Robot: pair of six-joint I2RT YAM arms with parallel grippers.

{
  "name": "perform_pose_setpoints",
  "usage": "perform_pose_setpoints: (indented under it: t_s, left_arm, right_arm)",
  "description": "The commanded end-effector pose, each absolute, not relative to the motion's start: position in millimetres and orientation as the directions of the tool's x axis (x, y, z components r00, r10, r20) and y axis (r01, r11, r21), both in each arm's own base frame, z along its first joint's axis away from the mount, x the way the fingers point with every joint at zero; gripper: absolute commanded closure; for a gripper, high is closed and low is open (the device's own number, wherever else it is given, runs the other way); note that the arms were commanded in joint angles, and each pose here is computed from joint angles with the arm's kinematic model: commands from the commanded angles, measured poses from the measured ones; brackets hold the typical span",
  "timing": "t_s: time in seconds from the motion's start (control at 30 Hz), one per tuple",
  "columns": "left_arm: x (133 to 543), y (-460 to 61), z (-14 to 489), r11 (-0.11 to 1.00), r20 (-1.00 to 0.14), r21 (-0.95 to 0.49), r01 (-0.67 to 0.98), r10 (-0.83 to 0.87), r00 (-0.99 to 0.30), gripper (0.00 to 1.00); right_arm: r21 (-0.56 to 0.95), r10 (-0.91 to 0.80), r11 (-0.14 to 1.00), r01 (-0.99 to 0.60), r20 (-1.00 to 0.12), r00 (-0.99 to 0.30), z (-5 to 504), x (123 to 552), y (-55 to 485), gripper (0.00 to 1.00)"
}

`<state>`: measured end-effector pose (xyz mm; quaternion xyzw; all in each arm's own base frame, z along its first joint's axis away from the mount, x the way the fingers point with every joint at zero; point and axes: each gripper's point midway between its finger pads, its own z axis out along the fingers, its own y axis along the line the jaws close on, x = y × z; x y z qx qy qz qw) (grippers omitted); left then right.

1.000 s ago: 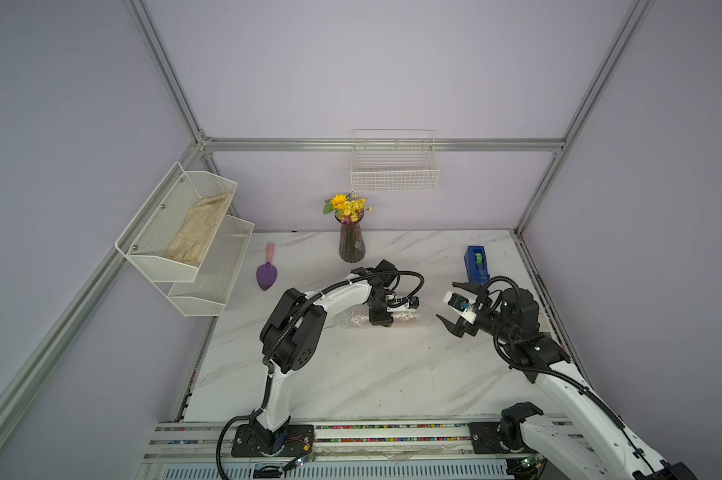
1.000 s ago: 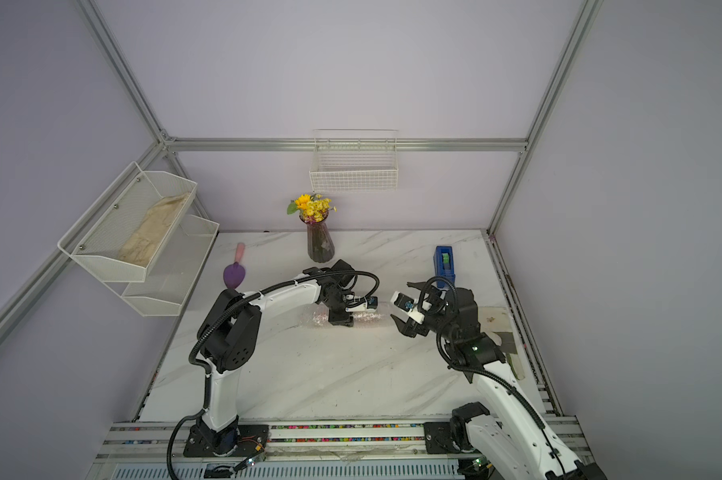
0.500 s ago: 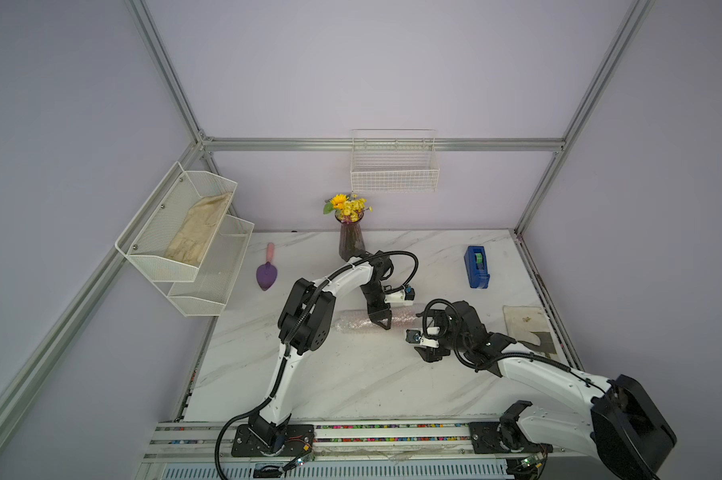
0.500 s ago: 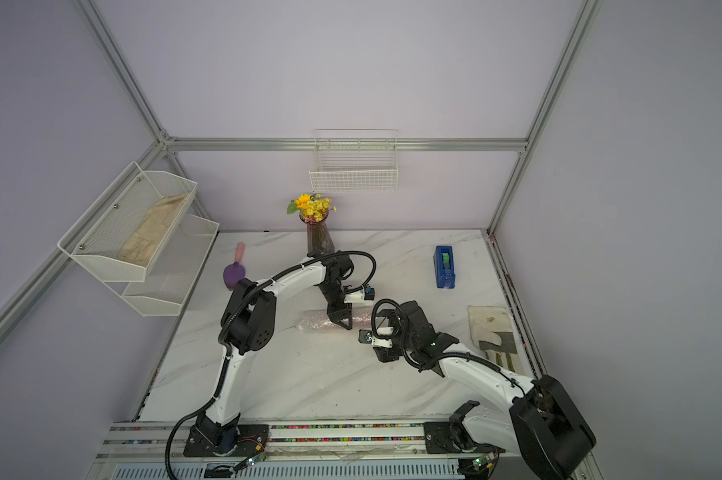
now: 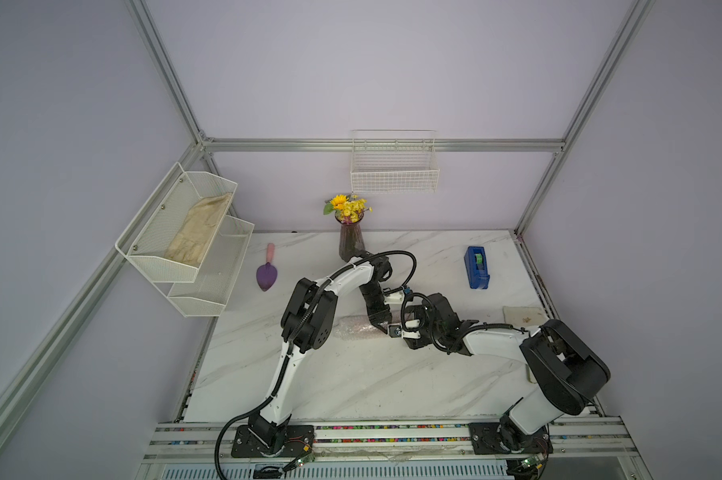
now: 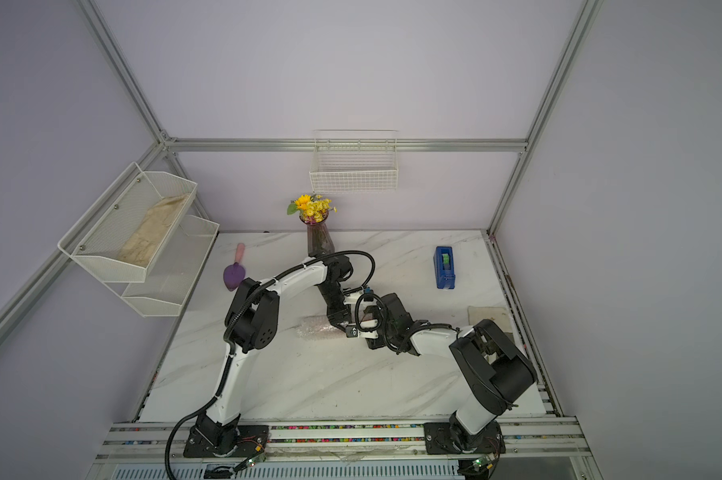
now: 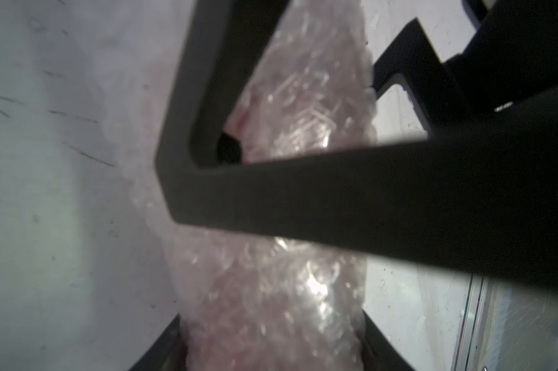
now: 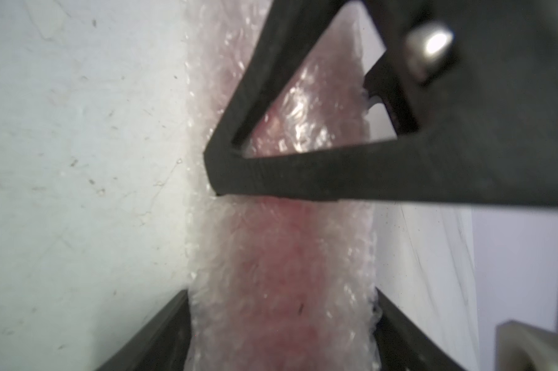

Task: Wrap wine bottles in bubble wrap
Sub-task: Wrap the wine bottle in bubble wrap.

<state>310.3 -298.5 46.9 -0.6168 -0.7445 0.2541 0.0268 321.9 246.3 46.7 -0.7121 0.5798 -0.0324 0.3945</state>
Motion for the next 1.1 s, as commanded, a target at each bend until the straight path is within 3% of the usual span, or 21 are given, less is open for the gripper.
perform_pose_setpoints:
  t_s: [0.0, 0.17, 0.33, 0.5, 0.57, 0.67, 0.83, 0.97, 1.07]
  left_arm:
    - [302.3, -292.6, 45.0, 0.108, -0.236, -0.41, 0.905, 0.947, -0.22, 0.35]
    - [320.5, -287.1, 71.6, 0.138, -0.284, -0.241, 0.961, 0.936, -0.206, 0.17]
    - [350.2, -269.3, 119.0, 0.259, -0.415, 0.028, 0.965, 0.881, -0.224, 0.02]
    - [359.4, -236.9, 190.2, 0.42, -0.621, 0.275, 0.865, 0.765, -0.174, 0.0]
    - [347.2, -228.7, 204.2, 0.413, -0.647, 0.351, 0.84, 0.756, -0.101, 0.0]
    - [331.4, -211.4, 206.0, 0.385, -0.585, 0.485, 0.785, 0.811, -0.036, 0.0]
    - [311.7, -221.2, 180.0, 0.214, -0.428, 0.647, 0.732, 0.897, 0.115, 0.0]
    - [304.4, -254.4, 156.0, 0.112, -0.386, 0.681, 0.724, 0.895, 0.225, 0.0]
    - [313.2, -271.0, 127.3, 0.089, -0.365, 0.645, 0.759, 0.908, 0.204, 0.0]
  right_arm:
    - [-0.498, -0.853, -0.049, -0.866, -0.431, 0.296, 24.8, 310.8, 245.6, 0.31]
    - [-0.39, -0.864, -0.048, -0.92, -0.446, 0.235, 14.0, 304.0, 237.4, 0.44]
    - [-0.221, -0.861, -0.013, -0.975, -0.494, 0.123, 15.9, 297.8, 228.8, 0.46]
    - [0.008, -0.856, 0.001, -1.0, -0.517, -0.005, 12.5, 286.2, 224.9, 0.47]
    - [0.054, -0.846, 0.009, -0.998, -0.532, -0.037, 17.1, 287.5, 227.3, 0.49]
    - [0.107, -0.848, 0.015, -0.994, -0.526, -0.07, 21.0, 290.0, 229.4, 0.49]
    - [0.196, -0.87, 0.044, -0.98, -0.474, -0.134, 16.7, 294.1, 223.9, 0.48]
    - [0.229, -0.892, 0.032, -0.973, -0.432, -0.131, 11.2, 294.5, 219.9, 0.48]
    - [0.229, -0.886, 0.029, -0.973, -0.445, -0.131, 13.7, 295.8, 222.3, 0.47]
